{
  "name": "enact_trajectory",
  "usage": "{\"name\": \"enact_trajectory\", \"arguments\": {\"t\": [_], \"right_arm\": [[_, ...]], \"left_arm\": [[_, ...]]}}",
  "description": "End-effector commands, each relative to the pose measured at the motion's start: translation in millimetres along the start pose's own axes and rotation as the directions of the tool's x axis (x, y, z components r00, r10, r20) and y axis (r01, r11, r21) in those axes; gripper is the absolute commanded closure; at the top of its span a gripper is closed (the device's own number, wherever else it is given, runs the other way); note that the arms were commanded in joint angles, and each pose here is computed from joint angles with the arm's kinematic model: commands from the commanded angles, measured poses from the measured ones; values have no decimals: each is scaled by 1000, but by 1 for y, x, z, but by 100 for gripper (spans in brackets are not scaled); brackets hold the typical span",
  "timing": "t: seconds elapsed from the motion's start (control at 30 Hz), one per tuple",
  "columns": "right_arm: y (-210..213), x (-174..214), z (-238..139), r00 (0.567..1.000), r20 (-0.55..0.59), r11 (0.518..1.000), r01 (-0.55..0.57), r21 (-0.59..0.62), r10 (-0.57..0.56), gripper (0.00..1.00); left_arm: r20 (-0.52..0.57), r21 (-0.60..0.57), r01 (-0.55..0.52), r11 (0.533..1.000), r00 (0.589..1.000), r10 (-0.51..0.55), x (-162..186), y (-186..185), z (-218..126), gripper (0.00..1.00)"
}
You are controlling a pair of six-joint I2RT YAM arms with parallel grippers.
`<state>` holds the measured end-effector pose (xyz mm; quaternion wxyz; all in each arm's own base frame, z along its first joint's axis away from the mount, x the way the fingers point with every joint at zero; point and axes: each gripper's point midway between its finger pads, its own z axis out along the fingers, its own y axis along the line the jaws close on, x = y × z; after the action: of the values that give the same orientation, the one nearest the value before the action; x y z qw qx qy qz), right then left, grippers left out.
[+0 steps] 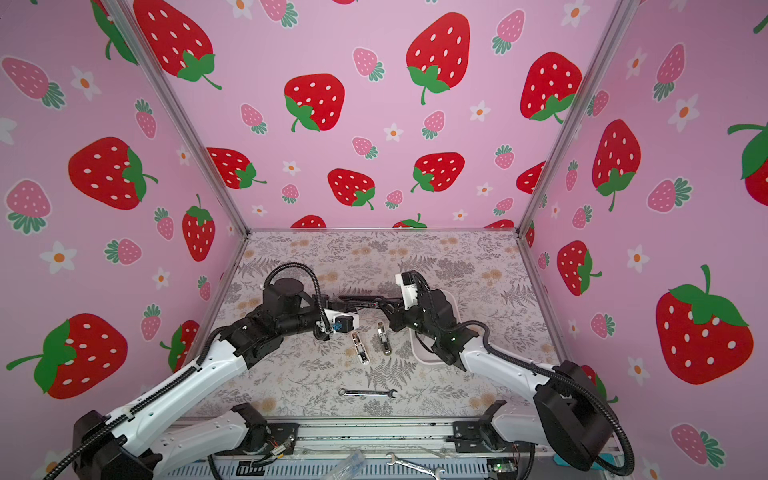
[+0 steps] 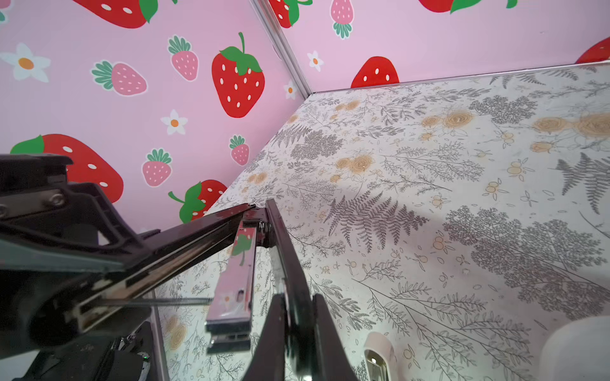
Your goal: Load the staples into the stapler
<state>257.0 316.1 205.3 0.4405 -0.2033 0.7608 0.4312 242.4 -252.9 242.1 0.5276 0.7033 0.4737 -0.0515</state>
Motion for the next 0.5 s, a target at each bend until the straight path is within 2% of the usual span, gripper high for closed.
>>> {"name": "enact_trajectory", "arguments": {"t": [0.0,0.23,0.33,0.4,0.47], "right_arm": [[-86,28,-11,999,-42,931,-3,365,20,100],[-73,20,-7,999,-37,954,20,301,-9,100],[-60,14,-4,999,-45,969,38,245,-28,100],[-56,10,-5,998,-38,972,56,228,-48,87],[-52,8,-7,997,-30,974,72,214,-67,82]], "left_arm": [[363,83,-108,991,929,71,-84,-11,-30,100],[349,105,-86,991,936,44,-81,-10,-26,100],[311,103,-39,994,950,5,-79,-1,-26,100],[266,101,40,994,962,-66,-76,9,-23,100],[220,114,115,987,966,-138,-73,18,-21,100]]}}
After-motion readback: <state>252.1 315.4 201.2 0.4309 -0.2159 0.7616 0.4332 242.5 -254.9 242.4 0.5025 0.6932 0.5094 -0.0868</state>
